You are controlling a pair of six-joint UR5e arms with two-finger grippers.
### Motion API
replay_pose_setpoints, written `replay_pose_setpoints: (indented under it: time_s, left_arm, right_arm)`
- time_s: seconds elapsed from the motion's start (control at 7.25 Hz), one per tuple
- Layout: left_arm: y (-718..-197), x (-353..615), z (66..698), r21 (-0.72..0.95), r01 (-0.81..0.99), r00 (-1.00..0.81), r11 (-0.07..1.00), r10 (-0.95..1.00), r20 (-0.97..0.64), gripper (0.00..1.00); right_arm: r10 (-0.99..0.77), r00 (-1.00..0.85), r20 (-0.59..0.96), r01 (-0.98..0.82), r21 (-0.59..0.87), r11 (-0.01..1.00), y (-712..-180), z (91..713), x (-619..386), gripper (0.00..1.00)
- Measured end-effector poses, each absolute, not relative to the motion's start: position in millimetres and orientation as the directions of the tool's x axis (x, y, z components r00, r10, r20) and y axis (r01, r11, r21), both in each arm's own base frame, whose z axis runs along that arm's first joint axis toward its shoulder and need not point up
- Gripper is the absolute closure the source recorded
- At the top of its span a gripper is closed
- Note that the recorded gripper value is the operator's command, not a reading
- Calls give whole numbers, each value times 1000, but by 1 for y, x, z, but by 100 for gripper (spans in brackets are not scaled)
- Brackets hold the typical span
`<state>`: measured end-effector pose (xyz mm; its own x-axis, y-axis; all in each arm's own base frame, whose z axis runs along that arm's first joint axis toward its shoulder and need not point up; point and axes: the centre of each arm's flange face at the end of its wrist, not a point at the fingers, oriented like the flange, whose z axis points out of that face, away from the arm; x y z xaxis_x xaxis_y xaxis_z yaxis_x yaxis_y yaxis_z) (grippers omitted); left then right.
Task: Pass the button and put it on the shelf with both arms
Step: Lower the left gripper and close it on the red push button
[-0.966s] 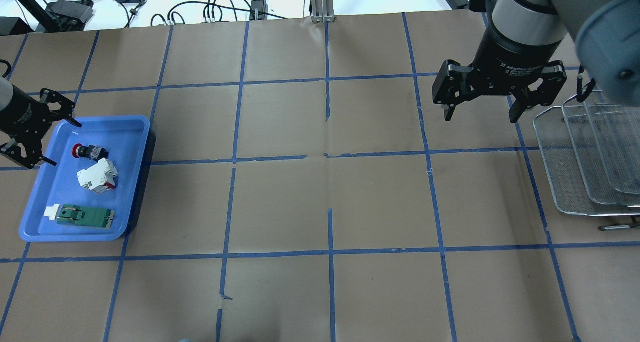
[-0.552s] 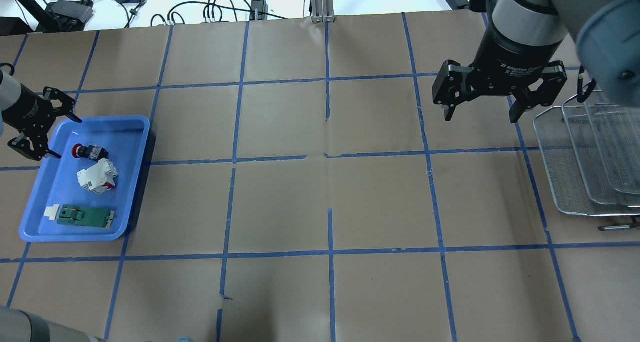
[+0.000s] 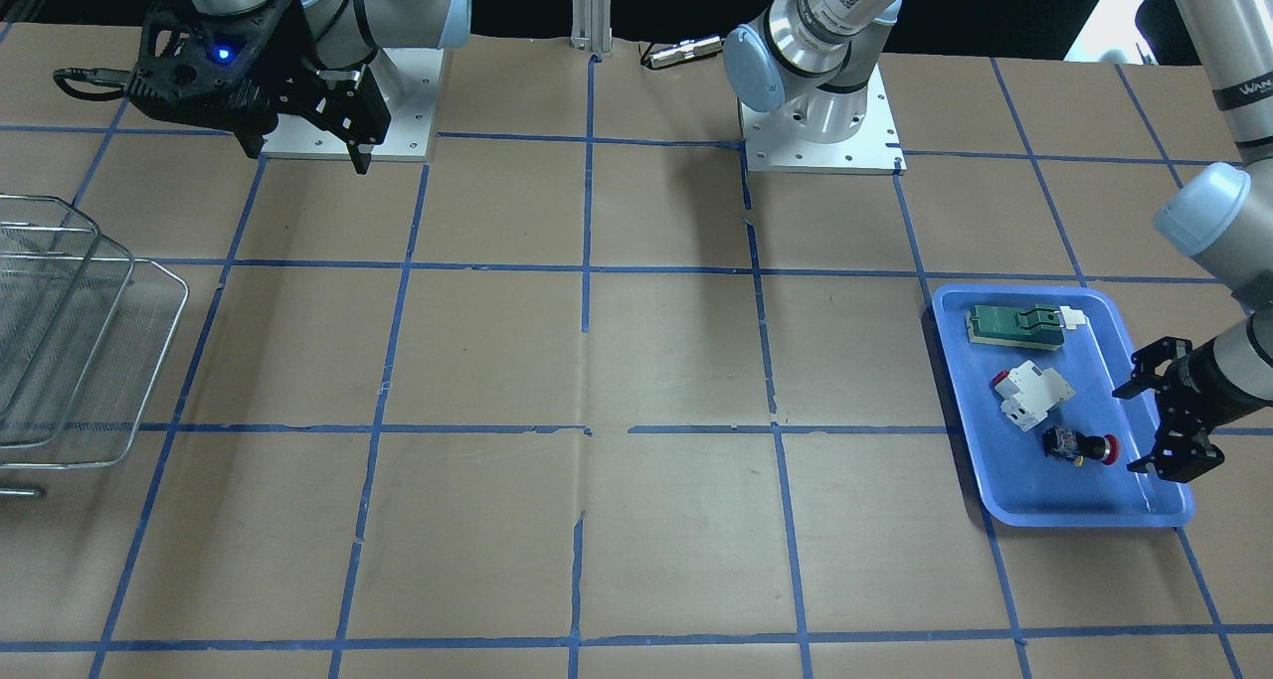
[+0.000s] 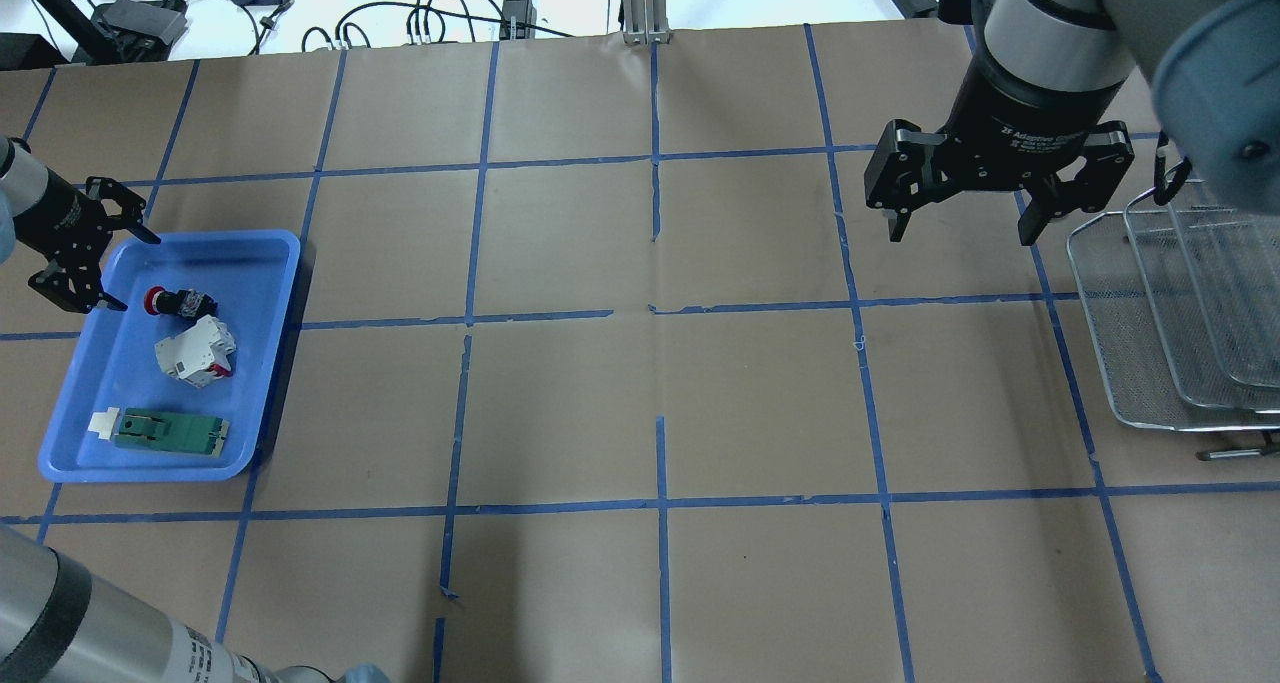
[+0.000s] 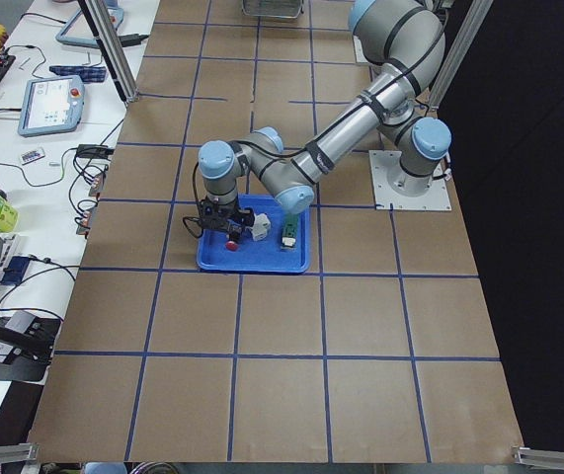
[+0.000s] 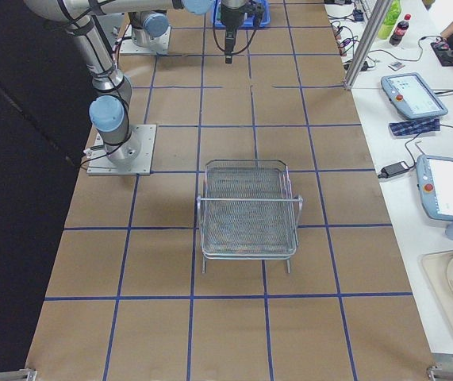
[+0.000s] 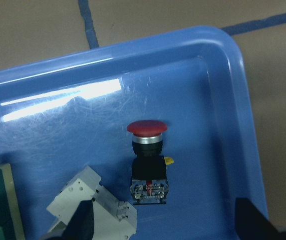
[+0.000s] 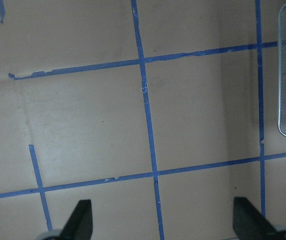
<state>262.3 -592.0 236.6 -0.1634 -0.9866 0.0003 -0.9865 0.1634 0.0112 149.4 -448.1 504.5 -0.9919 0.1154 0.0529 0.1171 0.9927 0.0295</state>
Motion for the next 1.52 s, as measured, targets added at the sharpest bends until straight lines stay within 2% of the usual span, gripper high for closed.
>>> replay_pose_setpoints:
  time_s: [0.41,0.55,0.69,0.97,1.1,1.52]
  left_arm:
    - [-595,275,201,47,-990,-138,136,-990,-35,0]
    - [-595,276,194,55,-990,-135,132,-990,-44,11]
    - [-595,276,188,62,-989,-134,131,-990,-51,42]
    - [-595,276,181,68,-989,-135,131,-989,-58,89]
    - [-595,276,181,70,-989,-135,131,-989,-59,100]
    - [-593,279,182,115,-986,-125,122,-992,-24,100]
  right_arm:
    - [115,-992,53,117,29,993,-448,505,149,0]
    - [115,-992,53,117,29,993,-448,505,149,0]
    - [115,-992,53,117,30,993,-448,505,149,0]
    - [115,-992,53,117,31,993,-448,504,149,0]
    - [115,-992,53,117,31,993,-448,504,149,0]
    - [115,-992,53,117,33,993,-449,503,150,0]
